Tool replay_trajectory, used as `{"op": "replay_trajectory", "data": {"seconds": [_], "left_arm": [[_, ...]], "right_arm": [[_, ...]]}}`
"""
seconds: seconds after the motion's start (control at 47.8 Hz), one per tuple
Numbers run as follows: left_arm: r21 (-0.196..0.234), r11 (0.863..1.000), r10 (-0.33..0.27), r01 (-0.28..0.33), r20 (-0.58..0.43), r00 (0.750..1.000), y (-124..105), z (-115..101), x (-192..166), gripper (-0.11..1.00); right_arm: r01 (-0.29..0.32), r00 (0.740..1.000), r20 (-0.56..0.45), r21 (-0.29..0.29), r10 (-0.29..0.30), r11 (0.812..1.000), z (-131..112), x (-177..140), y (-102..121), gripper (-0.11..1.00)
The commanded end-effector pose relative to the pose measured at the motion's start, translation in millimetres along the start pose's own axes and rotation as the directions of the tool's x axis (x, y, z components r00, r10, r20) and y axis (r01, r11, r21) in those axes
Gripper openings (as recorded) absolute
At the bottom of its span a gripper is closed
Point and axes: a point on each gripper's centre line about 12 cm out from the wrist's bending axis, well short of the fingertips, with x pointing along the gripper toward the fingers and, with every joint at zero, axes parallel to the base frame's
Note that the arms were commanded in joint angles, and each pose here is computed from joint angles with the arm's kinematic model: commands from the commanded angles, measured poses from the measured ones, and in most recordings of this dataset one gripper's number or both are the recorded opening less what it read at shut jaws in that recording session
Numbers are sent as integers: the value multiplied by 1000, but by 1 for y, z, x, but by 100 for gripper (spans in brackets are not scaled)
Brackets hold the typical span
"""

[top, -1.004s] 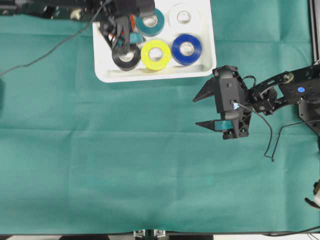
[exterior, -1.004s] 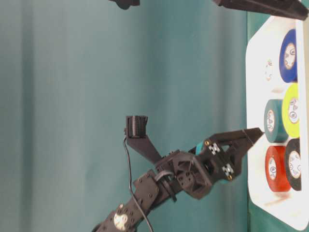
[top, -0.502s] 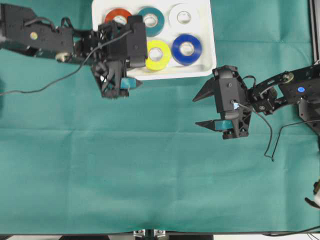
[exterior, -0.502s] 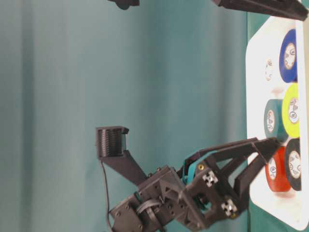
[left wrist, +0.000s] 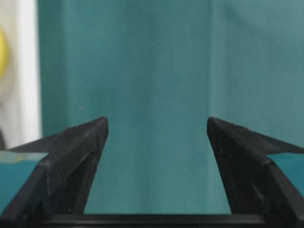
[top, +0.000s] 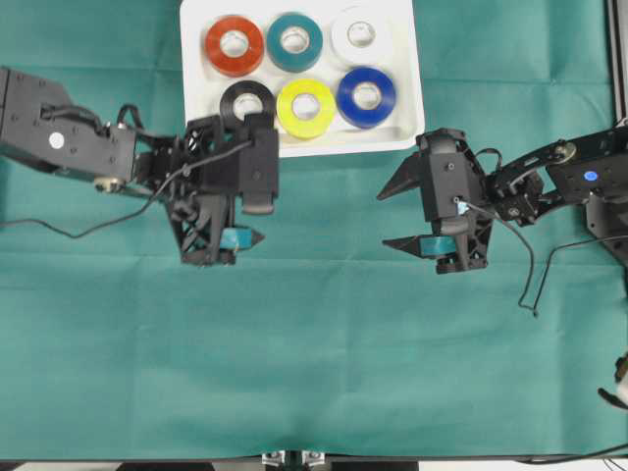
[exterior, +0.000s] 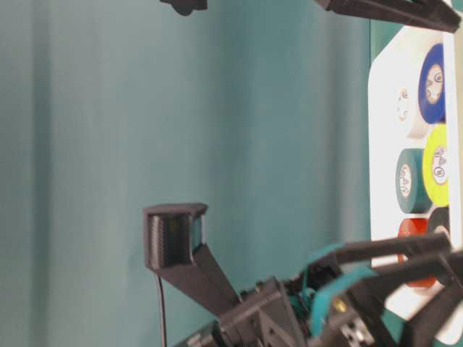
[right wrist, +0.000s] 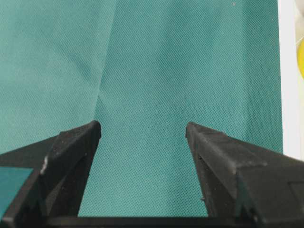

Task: Put the tape alternately from left to right into the white case.
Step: 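Withdraw the left gripper from the tray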

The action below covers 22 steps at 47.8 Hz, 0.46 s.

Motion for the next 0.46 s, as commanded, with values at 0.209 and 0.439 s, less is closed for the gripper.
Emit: {"op": "replay_trajectory", "data": {"seconds": [0.209,0.439], "left_arm": [[-17,1000,-12,13,42,999,-5,3,-18,40],[-17,1000,-13,14,59,998,-5,2,-28,40]], "right_arm": [[-10,999,31,2,10,1000,10,-2,2,79],[-5,999,36,2,5,1000,12,-3,2,80]]}}
